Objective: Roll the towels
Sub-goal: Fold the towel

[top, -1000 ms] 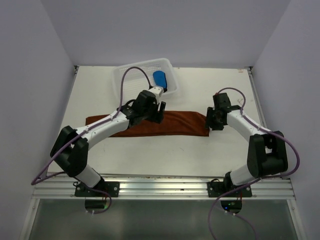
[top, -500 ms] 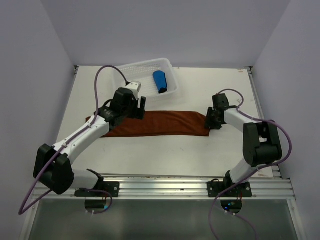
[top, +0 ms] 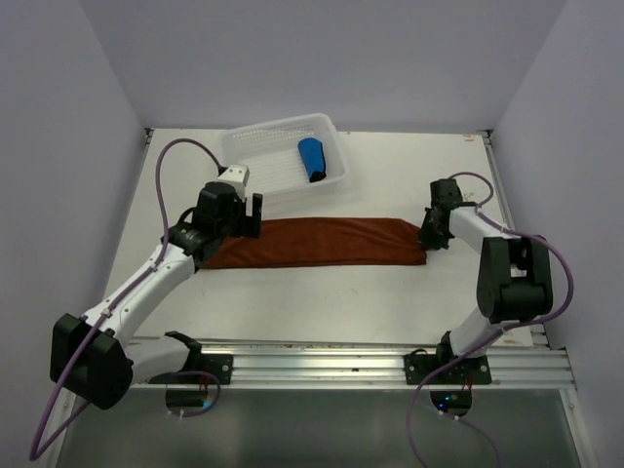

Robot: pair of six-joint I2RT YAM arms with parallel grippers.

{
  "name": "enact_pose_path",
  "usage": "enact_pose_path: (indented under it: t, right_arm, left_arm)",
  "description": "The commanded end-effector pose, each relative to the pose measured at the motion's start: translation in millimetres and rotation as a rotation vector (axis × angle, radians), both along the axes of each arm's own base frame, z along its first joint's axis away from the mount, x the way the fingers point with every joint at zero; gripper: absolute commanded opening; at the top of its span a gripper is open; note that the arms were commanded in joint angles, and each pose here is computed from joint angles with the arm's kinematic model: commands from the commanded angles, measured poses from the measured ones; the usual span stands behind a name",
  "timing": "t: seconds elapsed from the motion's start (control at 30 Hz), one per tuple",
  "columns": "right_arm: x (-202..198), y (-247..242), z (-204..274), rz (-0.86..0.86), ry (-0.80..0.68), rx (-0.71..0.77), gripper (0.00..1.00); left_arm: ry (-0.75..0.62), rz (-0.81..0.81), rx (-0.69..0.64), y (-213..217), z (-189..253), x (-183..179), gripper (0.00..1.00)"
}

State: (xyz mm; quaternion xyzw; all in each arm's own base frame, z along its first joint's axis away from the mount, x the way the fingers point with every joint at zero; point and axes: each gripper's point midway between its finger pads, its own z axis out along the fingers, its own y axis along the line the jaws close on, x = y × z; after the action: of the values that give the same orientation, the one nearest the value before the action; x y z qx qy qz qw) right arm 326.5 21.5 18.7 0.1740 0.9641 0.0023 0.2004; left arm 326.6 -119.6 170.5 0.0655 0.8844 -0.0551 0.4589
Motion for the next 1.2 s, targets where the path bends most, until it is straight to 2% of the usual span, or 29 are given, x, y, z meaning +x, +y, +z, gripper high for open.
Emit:
enact_pose_path:
  t: [0.0,0.2,0.4,0.53,0.73,0.93,1.17]
  right_arm:
    - [12,-40,39,-0.087,-0.056,-0.112,0.0]
    - [9,-99,87,-0.241,-0.146,-0.176,0.0]
    - [-7,-149,138,-0.383,-0.223,-0.358,0.0]
    - [-4,-157,160,-0.433,-0.299,-0.336,0.0]
    - [32,-94,188,-0.216,-0.552,-0.099,0.0]
    - [39,-11,197,-0.008,-0.579,0.063,0.0]
    - [30,85,203,0.196,-0.528,0.228,0.0]
  left_arm:
    - [-0.052,0.031,-0.023,4,8,7,0.89]
    - [-0.081,0.052,-0.033,12,15,8,0.9]
    - [-0.098,0.055,-0.041,14,19,7,0.92]
    - [-0.086,0.041,-0.048,11,17,6,0.92]
    - [-0.083,0.031,-0.057,9,17,8,0.93]
    - [-0.061,0.034,-0.064,9,13,9,0.93]
    - [-0.049,0.029,-0.09,9,13,10,0.93]
